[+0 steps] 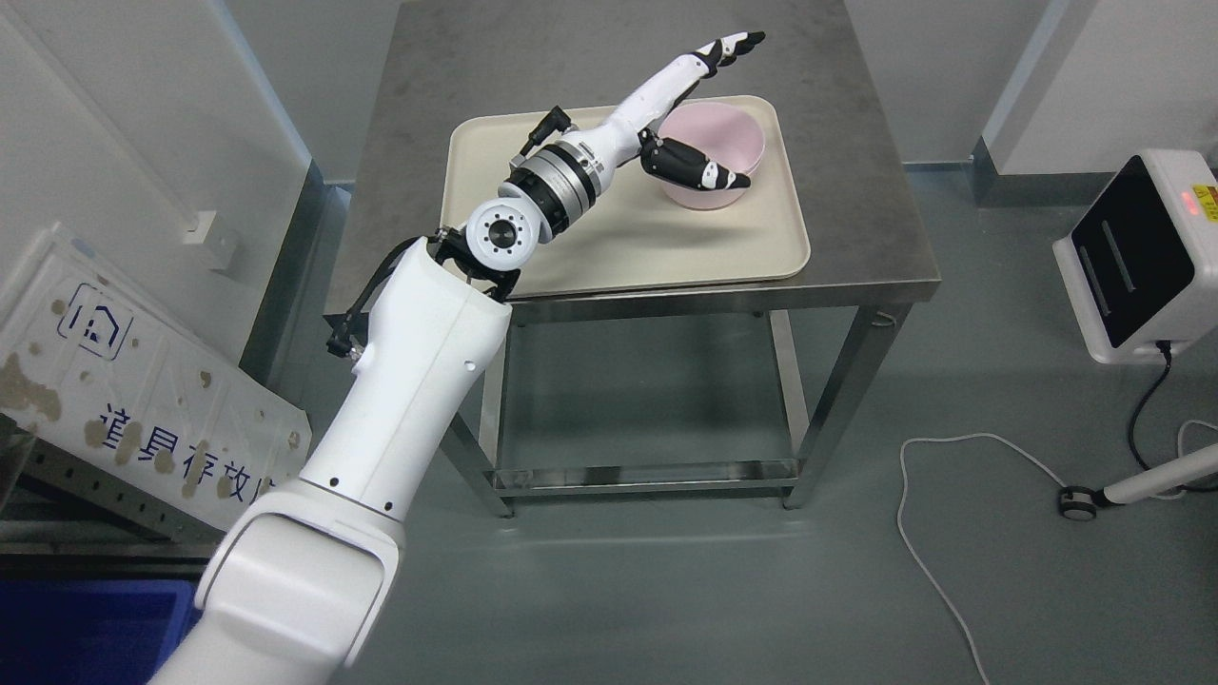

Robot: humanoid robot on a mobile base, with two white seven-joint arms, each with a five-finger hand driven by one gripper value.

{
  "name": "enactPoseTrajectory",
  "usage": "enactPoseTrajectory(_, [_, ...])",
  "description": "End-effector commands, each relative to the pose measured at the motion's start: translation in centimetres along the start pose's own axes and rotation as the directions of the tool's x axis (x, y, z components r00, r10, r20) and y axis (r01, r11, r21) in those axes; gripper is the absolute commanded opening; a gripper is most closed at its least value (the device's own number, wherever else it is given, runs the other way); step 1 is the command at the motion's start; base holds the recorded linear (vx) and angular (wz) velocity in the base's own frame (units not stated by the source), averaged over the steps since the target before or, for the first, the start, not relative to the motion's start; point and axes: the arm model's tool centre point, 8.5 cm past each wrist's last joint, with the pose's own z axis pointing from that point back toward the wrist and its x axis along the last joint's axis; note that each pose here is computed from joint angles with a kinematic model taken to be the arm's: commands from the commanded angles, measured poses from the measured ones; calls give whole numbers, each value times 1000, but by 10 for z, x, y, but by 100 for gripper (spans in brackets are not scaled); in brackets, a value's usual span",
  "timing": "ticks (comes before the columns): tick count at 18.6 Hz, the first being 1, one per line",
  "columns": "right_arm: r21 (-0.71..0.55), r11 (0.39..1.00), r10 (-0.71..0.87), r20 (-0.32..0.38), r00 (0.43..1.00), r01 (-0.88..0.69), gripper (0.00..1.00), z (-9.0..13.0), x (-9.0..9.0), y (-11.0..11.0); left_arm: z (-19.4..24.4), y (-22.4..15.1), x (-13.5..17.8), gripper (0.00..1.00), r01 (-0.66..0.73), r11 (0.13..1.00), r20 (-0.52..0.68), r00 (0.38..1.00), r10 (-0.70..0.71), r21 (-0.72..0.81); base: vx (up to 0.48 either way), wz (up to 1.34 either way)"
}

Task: Stack pink IKEA bowls on left shelf middle
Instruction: 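Reposition the left hand around the stacked pink bowls' rim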

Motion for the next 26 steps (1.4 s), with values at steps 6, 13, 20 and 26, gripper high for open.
enactPoseTrajectory(6, [-16, 1000, 1, -1, 1000, -1, 100, 0, 0, -11, -5, -7, 11, 91, 387, 915, -185, 896, -403, -114, 0, 0])
enactPoseTrajectory(13, [-18, 1000, 1, -1, 1000, -1, 100, 0, 0, -11, -12, -34, 11, 76, 422, 873, -177, 866, -468, -246, 0, 0])
enactPoseTrajectory(20, [-16, 1000, 1, -1, 1000, -1, 100, 0, 0, -11, -13, -25, -5, 69, 434, 859, -231, 837, -496, -272, 0, 0])
enactPoseTrajectory(26, [-18, 1000, 1, -1, 1000, -1, 100, 0, 0, -11, -14, -11, -8, 64, 434, 862, -254, 831, -495, -260, 0, 0])
